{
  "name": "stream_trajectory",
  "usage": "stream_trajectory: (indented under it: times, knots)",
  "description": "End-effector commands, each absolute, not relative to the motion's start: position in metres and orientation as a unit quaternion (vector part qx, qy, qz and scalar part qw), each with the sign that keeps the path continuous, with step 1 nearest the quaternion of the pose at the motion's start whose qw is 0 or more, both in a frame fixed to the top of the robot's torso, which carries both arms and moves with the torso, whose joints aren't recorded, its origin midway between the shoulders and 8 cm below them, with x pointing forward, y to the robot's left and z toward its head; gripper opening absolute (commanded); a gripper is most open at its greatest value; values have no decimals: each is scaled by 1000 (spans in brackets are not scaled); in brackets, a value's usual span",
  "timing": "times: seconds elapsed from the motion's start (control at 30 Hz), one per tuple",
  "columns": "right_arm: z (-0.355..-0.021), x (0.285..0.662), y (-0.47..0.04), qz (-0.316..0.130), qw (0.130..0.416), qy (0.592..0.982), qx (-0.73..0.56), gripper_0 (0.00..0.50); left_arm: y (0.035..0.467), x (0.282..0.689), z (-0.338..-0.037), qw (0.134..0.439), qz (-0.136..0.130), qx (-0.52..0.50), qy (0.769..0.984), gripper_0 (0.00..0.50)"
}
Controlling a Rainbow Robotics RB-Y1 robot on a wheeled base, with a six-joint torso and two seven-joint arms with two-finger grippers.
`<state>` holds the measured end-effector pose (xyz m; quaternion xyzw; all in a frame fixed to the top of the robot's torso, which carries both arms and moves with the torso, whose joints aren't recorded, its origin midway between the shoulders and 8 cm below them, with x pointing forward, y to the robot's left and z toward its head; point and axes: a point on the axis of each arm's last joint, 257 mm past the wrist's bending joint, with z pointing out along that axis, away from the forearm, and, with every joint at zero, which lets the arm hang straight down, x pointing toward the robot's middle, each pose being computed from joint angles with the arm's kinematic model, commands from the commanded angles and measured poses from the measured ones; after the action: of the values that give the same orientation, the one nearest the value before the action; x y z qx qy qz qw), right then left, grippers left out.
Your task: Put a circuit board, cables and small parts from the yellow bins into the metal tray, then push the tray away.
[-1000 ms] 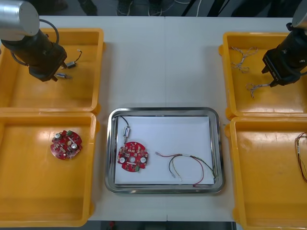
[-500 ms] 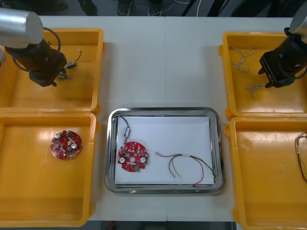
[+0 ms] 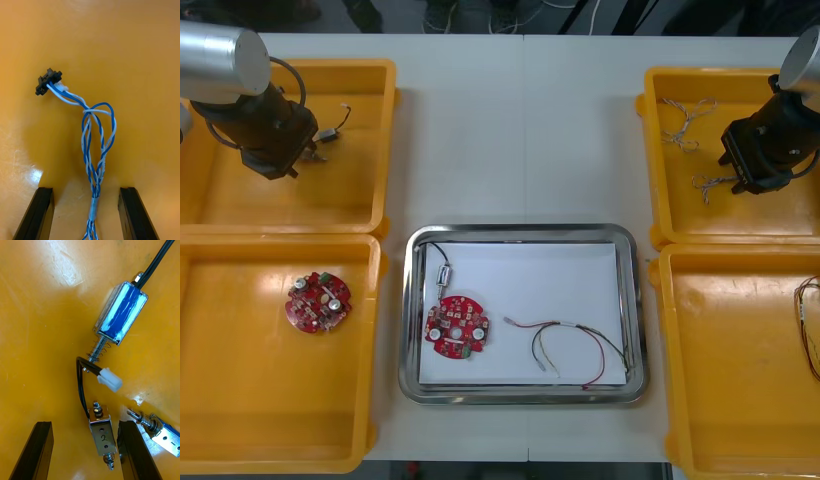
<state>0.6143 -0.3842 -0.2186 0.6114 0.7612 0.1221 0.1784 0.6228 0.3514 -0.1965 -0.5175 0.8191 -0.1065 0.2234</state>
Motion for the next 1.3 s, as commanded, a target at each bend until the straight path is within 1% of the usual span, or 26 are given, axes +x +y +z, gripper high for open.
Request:
stream_trajectory:
  times: [0.03, 0.17, 0.3, 0.33, 0.37, 0.4, 0.43, 0.47, 0.6, 0.7, 0.73, 0.77, 0.8, 0.87, 0.9, 0.97, 1.17, 1.2, 1.3]
  knots:
    - [-220, 612, -401, 117, 188, 747, 627, 500, 334, 639, -177, 253, -104, -461, 844, 500]
    - [-221, 613, -398, 118, 186, 747, 627, 500, 336, 639, -185, 258, -93, -456, 847, 500]
    - [-222, 613, -394, 120, 185, 748, 626, 500, 335, 638, -186, 256, -94, -457, 847, 500]
    - [-223, 614, -393, 121, 184, 748, 626, 403, 334, 638, -186, 255, -94, -457, 847, 500]
    - [-223, 615, -390, 123, 184, 748, 625, 242, 334, 638, -186, 255, -94, -457, 847, 500]
    - [-223, 615, -390, 123, 184, 748, 625, 166, 334, 638, -186, 255, -94, -457, 847, 500]
    - [-223, 615, -389, 125, 184, 748, 625, 51, 335, 638, -187, 254, -94, -458, 847, 500]
    - [-225, 615, -387, 125, 184, 748, 625, 0, 335, 637, -188, 253, -94, -458, 847, 500]
    - [-229, 617, -382, 137, 180, 745, 627, 0, 335, 636, -190, 252, -93, -458, 847, 500]
    - [-230, 617, -382, 136, 181, 746, 626, 0, 337, 636, -191, 252, -92, -458, 847, 500]
    - [-229, 617, -384, 133, 183, 748, 624, 0, 337, 636, -191, 252, -92, -458, 847, 472]
    - [-228, 617, -384, 130, 185, 750, 622, 0, 337, 636, -191, 252, -92, -458, 848, 363]
    - [-225, 618, -387, 123, 192, 753, 618, 0, 336, 636, -191, 251, -92, -456, 849, 0]
    - [-222, 617, -392, 109, 198, 758, 612, 0, 335, 636, -191, 251, -92, -455, 849, 0]
    - [-222, 617, -392, 109, 198, 758, 612, 0, 335, 636, -191, 251, -92, -455, 849, 0]
    - [-212, 618, -395, 100, 205, 764, 603, 0, 336, 636, -191, 251, -92, -453, 850, 0]
    - [-188, 613, -396, 94, 202, 772, 596, 0, 335, 636, -190, 250, -95, -455, 850, 0]
    - [-176, 610, -396, 91, 201, 776, 591, 0, 336, 635, -190, 250, -95, -455, 850, 0]
    - [-161, 604, -398, 85, 200, 786, 579, 0, 338, 634, -189, 248, -94, -456, 849, 0]
